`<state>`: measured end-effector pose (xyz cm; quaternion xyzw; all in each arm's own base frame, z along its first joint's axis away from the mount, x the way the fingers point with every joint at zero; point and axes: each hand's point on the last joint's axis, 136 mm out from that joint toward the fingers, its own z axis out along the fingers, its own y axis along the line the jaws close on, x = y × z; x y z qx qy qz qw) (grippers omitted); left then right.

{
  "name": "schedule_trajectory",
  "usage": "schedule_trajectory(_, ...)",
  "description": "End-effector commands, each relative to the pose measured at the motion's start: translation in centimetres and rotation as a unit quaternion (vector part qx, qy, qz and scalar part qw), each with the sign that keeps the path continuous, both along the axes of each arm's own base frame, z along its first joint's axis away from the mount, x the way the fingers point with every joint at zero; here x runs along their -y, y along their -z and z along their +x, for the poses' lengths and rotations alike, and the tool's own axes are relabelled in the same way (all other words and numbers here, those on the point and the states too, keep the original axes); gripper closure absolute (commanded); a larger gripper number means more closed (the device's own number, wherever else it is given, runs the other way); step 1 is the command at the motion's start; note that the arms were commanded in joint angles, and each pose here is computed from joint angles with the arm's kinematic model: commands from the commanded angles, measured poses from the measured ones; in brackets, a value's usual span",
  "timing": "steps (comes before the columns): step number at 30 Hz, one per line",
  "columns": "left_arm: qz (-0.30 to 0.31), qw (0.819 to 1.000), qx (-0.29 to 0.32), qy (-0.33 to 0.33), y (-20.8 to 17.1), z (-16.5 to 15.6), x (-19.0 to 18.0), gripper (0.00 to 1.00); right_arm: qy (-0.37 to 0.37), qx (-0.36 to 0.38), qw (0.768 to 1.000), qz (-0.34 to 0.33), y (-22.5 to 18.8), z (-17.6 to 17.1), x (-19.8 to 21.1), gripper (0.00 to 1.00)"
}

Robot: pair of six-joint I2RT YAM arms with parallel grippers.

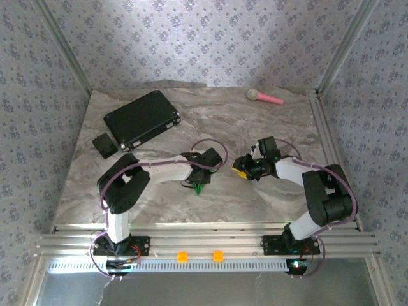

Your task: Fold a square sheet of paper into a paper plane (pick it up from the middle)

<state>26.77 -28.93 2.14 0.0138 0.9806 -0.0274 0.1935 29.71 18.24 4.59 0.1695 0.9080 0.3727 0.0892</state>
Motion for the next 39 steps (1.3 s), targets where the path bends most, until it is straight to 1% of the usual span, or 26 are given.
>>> schedule_trajectory(1,0.025,0.999,-0.044,-0.002,2.8,-2.2,-0.9,0.57,-0.004,0.009,1.0,0.002,-0.8,0.3,-0.1,0.61)
schedule_trajectory(3,0.019,0.999,-0.047,-0.006,2.9,-2.4,-0.7,0.53,-0.004,0.011,1.0,0.002,-1.0,0.3,0.0,0.6)
schedule_trajectory(10,0.004,0.999,-0.04,-0.009,2.2,-2.1,-0.1,0.51,-0.001,0.016,1.0,-0.002,-1.3,0.3,0.5,0.59)
schedule_trajectory(14,-0.007,0.999,-0.026,-0.017,0.3,-1.6,0.5,0.51,-0.008,0.04,0.999,-0.005,-2.4,0.7,0.5,0.58)
schedule_trajectory(20,-0.033,0.999,0.032,-0.024,-4.2,-0.7,1.4,0.5,-0.017,0.079,0.996,-0.046,-4.1,1.1,1.6,0.53)
schedule_trajectory(23,-0.044,0.998,0.041,-0.032,-5.1,-0.9,1.5,0.5,-0.02,0.087,0.994,-0.06,-4.5,1.2,2.2,0.53)
schedule_trajectory(26,-0.04,0.997,0.053,-0.035,-5.9,-1.0,1.1,0.49,-0.012,0.096,0.993,-0.074,-5.2,1.5,2.9,0.53)
schedule_trajectory(27,-0.039,0.997,0.056,-0.036,-6.2,-1.1,0.9,0.49,-0.022,0.113,0.99,-0.087,-5.5,1.6,3.3,0.52)
schedule_trajectory(29,-0.044,0.996,0.068,-0.035,-7.0,-1.1,0.6,0.49,-0.015,0.13,0.984,-0.12,-6.3,1.7,4.4,0.52)
schedule_trajectory(30,-0.05,0.995,0.077,-0.032,-7.5,-1.0,0.5,0.49,-0.006,0.143,0.978,-0.15,-6.8,1.9,5.5,0.5)
schedule_trajectory(32,-0.049,0.993,0.101,-0.032,-8.6,-0.6,-0.4,0.48,0.019,0.178,0.959,-0.22,-8.3,2.5,8.0,0.47)
schedule_trajectory(34,-0.032,0.989,0.137,-0.036,-9.8,0.4,-2.2,0.46,0.071,0.209,0.928,-0.3,-10.2,3.1,11.4,0.41)
schedule_trajectory(35,-0.014,0.986,0.157,-0.046,-10.4,1.0,-3.6,0.44,0.093,0.217,0.914,-0.33,-10.8,3.1,12.8,0.36)
schedule_trajectory(36,0.007,0.982,0.181,-0.054,-11.2,1.7,-5.2,0.42,0.108,0.227,0.896,-0.366,-11.1,3.1,14.3,0.28)
schedule_trajectory(37,0.032,0.976,0.205,-0.068,-12.0,2.4,-7.1,0.38,0.126,0.236,0.876,-0.402,-11.2,3.2,16.0,0.16)
schedule_trajectory(38,0.055,0.969,0.226,-0.086,-12.7,2.9,-9.0,0.32,0.148,0.242,0.859,-0.427,-11.1,3.4,17.6,0.1)
schedule_trajectory(39,0.075,0.961,0.243,-0.106,-13.3,3.5,-11.2,0.24,0.178,0.248,0.838,-0.452,-11.0,3.7,19.4,0.06)
